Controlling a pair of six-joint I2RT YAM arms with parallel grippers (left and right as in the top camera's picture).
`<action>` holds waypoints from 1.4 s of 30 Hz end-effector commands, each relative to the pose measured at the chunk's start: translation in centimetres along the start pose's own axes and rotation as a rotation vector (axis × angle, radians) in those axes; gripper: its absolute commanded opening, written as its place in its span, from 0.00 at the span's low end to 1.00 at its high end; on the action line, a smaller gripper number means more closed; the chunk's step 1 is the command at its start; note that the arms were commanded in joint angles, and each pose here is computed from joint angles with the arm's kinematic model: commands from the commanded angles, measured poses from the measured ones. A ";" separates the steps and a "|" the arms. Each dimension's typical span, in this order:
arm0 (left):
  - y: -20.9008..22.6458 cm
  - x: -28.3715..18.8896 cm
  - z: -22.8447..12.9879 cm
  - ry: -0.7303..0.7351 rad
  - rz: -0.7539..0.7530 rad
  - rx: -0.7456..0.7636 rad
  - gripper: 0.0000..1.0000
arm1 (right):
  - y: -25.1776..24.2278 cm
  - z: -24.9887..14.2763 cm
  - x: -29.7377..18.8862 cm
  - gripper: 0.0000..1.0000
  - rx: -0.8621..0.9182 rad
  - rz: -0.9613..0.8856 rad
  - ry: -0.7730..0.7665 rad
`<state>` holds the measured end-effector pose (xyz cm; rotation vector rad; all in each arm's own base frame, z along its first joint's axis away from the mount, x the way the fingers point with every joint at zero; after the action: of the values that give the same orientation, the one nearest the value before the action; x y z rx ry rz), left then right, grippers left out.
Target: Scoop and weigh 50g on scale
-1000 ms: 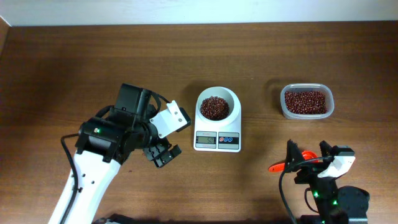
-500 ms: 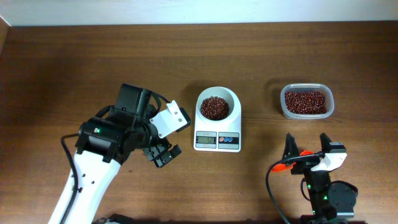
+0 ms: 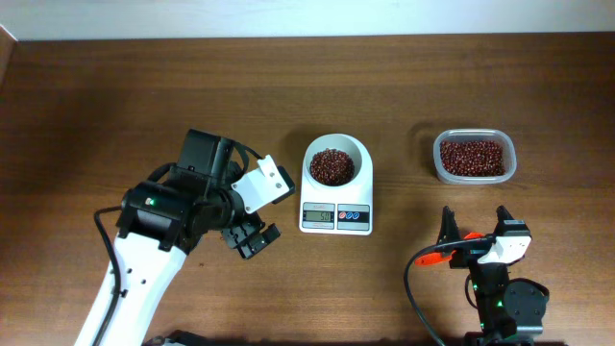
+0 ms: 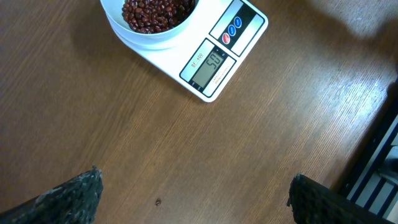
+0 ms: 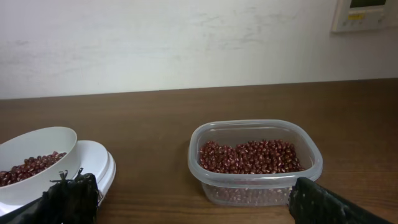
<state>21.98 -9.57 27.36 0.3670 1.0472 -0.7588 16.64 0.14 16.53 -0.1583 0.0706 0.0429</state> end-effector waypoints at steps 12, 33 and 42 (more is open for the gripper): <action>0.0 -0.3 0.2 -0.014 0.003 0.017 0.99 | -0.2 -0.3 0.0 0.99 -0.007 -0.022 0.004; 0.4 -2.9 -8.9 -0.864 0.376 -0.519 0.99 | -0.2 -0.3 0.0 0.99 -0.007 -0.022 0.004; 1.9 0.2 -12.4 -1.134 0.542 -0.514 0.99 | -0.2 -0.3 0.0 0.99 -0.007 -0.022 0.004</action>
<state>15.19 -1.10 22.49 -0.2225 0.0554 -0.1215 16.64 0.04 16.51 -0.1657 0.0710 0.0317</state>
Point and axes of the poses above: each gripper's point midway between its finger pads, its own x axis out along the fingers, its own y axis along the line the jaws close on, z = x × y, the point moved 8 cm from there along -x, back along the fingers, and after that the axes turned 14 degrees about -x, right-handed, at the moved point
